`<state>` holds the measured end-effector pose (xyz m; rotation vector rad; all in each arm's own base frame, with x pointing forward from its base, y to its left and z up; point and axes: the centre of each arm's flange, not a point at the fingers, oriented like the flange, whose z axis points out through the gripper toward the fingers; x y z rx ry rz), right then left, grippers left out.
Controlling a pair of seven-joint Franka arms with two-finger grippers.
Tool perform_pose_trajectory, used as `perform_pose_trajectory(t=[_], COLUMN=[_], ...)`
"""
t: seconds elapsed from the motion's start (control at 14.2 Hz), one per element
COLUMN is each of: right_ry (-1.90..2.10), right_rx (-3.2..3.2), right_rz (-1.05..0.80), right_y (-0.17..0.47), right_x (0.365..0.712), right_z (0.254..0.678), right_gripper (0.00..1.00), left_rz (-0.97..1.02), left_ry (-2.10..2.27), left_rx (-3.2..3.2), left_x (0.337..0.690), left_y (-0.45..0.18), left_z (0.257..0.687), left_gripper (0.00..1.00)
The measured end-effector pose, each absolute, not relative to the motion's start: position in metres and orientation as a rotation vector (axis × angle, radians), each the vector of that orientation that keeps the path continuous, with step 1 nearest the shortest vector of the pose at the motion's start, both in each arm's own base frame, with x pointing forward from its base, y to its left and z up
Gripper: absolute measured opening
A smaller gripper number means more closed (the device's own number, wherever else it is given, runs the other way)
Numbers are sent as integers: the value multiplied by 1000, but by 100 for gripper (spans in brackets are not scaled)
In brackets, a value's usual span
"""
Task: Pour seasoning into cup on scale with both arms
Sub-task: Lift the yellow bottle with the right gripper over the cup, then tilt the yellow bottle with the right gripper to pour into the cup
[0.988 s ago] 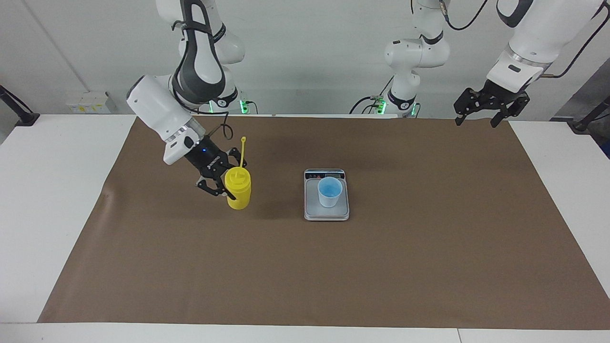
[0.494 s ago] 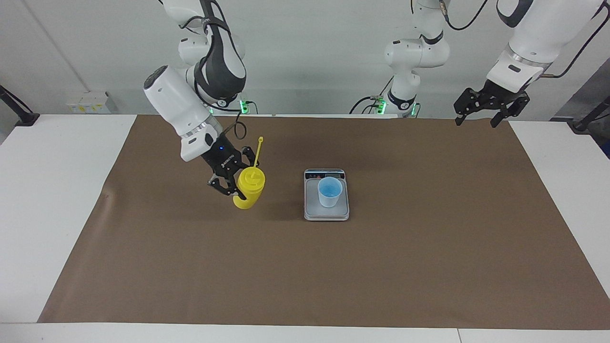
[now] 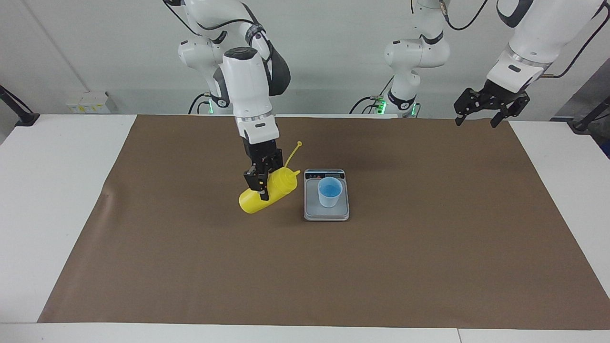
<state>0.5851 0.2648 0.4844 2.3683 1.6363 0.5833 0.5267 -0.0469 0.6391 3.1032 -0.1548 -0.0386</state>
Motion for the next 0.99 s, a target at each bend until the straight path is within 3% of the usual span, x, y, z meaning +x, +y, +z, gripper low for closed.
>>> perform_pose_trajectory(t=[0.49,0.99], right_ry=[1769,1871], right_rx=[1958,1553], right_rz=[422,230], right_y=[310,363], right_x=[592,563], right_z=[450,408], right_gripper=[55,55], left_rz=[-39,-39], left_ry=[-155,-155], left_rx=[3103,3103], left_x=[527,527], left_y=[-47,-47], left_z=[639,639], left_gripper=[100,100])
